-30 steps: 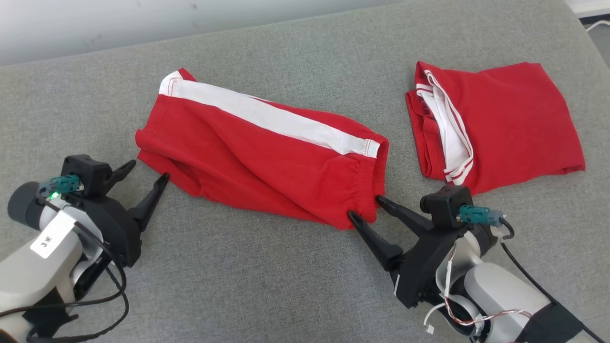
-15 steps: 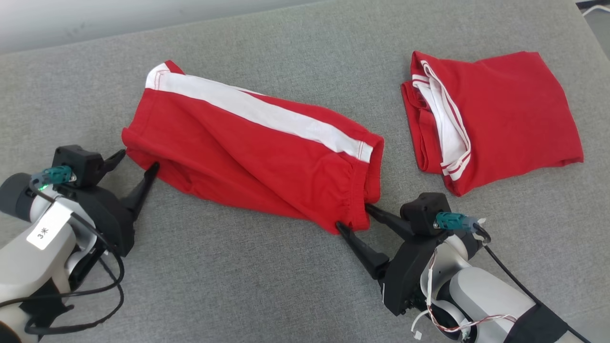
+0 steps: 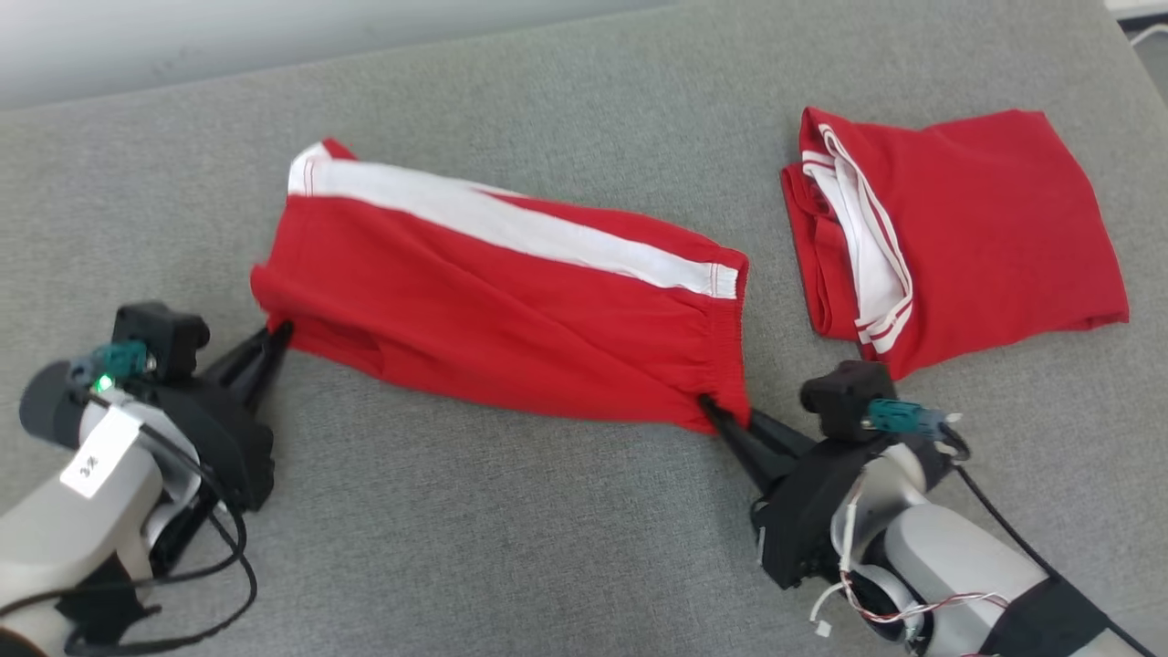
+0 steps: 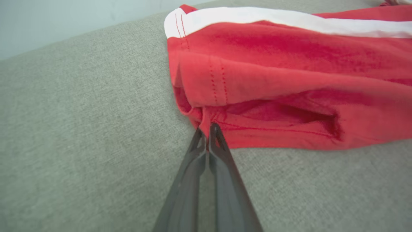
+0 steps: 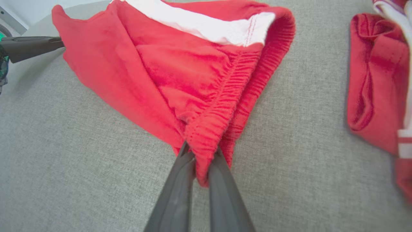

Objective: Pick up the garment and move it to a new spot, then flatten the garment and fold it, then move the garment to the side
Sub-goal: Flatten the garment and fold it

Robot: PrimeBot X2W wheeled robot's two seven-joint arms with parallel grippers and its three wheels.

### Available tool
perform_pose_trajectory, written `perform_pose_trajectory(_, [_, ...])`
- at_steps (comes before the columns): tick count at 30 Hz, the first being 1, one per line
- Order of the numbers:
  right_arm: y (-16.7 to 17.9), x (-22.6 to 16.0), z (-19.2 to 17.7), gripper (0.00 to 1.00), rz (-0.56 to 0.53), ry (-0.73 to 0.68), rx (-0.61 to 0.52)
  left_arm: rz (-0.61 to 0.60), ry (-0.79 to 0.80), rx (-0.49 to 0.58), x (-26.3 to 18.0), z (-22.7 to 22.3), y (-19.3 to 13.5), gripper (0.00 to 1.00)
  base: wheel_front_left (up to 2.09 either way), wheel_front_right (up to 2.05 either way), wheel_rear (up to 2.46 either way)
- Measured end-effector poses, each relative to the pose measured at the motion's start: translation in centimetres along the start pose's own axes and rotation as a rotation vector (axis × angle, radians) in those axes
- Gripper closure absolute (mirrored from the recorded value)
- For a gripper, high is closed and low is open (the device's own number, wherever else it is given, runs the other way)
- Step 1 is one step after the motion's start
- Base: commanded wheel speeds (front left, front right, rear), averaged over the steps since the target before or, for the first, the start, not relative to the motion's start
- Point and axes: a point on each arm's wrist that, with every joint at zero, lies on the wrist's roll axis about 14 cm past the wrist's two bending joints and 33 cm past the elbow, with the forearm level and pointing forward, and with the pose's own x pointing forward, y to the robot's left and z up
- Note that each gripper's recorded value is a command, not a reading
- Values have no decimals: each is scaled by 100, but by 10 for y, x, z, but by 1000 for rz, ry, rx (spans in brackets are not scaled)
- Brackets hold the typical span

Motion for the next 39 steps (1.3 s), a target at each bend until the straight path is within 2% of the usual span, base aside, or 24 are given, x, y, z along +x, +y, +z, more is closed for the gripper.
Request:
perform_pose_trajectory(12, [0,-15,-1,100,11,-20,3,-6,-10,-117,-35,-19,-34,100,0,0,0])
perform_pose_trajectory(25, [12,-18,-9,100,86,26,-37,52,-24,-195,-82,-38,-59,100,0,0,0])
perform_pose_trajectory(39, [49,-9,-16,100,195,95,-113,188,-59,-246,-139,-55,-55,100,0,0,0])
